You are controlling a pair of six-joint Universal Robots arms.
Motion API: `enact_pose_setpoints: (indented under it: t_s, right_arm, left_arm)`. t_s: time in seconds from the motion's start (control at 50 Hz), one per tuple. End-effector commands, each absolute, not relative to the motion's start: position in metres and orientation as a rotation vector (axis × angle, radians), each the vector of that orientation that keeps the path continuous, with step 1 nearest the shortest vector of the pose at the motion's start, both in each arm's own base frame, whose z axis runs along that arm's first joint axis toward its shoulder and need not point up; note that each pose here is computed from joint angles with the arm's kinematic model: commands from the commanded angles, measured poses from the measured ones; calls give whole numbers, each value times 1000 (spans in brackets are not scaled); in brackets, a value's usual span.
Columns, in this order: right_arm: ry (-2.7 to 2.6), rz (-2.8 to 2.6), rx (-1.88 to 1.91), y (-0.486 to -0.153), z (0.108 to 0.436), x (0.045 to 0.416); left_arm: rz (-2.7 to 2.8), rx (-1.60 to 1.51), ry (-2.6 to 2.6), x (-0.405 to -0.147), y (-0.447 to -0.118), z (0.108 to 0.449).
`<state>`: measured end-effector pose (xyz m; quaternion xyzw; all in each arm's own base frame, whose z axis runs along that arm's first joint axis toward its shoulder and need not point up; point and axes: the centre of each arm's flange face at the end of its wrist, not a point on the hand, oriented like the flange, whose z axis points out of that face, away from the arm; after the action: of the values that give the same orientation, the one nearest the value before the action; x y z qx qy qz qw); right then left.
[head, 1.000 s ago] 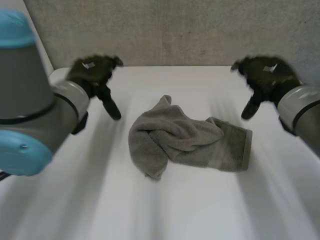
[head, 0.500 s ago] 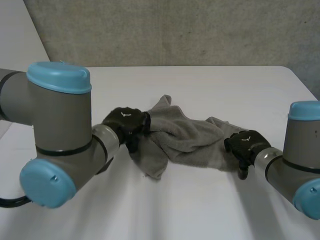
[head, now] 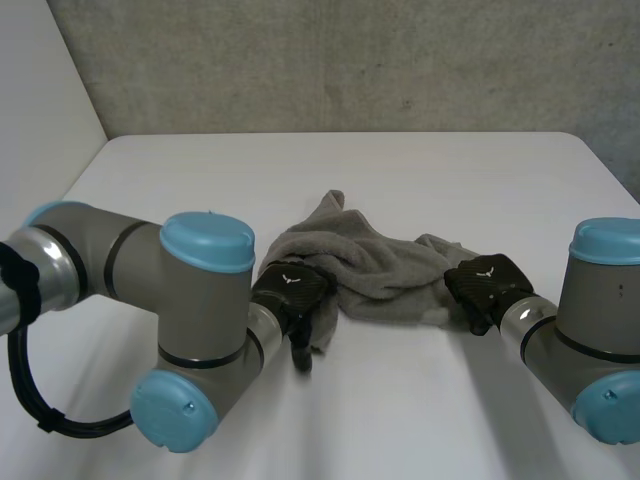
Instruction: Fold the towel.
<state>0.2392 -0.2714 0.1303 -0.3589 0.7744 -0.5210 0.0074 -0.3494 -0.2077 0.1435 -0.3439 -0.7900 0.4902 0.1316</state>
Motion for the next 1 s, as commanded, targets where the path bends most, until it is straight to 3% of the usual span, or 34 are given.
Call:
enact_pose_setpoints:
  t_s: [0.02,0.36,0.4,0.42,0.46,0.48,0.52,0.54,0.56,0.58,0.62,0.68,0.78,0.82,0.86,1.0]
  right_arm:
    - [2426,-1636,-1098,-274,130,237]
    - [2396,-1700,-983,-278,149,236]
    - [2362,-1757,-937,-280,166,235]
    - [2361,-1758,-937,-280,167,235]
    - [2306,-1862,-861,-281,201,228]
    - [2305,-1862,-861,-281,201,228]
    - [2216,-1984,-818,-273,251,221]
    - [2215,-1985,-818,-273,252,221]
    - [2176,-2031,-808,-271,275,216]
    - [2154,-2053,-802,-268,297,210]
    - [2139,-2057,-801,-267,315,203]
    - [2116,-2041,-811,-268,341,192]
    - [2122,-1990,-812,-275,355,180]
    - [2147,-1943,-808,-282,349,177]
    - [2223,-1812,-801,-301,320,179]
    - [2318,-1626,-819,-331,266,194]
  left_arm:
    - [1463,-977,-2268,-354,-214,128]
    - [1688,-839,-2283,-349,-236,138]
    - [1766,-777,-2222,-345,-239,172]
    - [1767,-777,-2222,-345,-239,172]
    - [1854,-719,-2136,-333,-235,221]
    - [1855,-718,-2136,-333,-235,221]
    - [1944,-660,-2054,-321,-228,264]
    - [1945,-660,-2053,-321,-228,264]
    - [1994,-625,-2007,-313,-224,288]
    - [1995,-625,-2006,-313,-224,288]
    - [2068,-586,-1899,-296,-213,328]
    - [2106,-580,-1825,-283,-210,352]
    - [2073,-611,-1847,-273,-217,349]
    - [2065,-611,-1868,-270,-221,345]
    - [2053,-608,-1900,-267,-225,338]
    - [1802,-657,-2195,-272,-260,247]
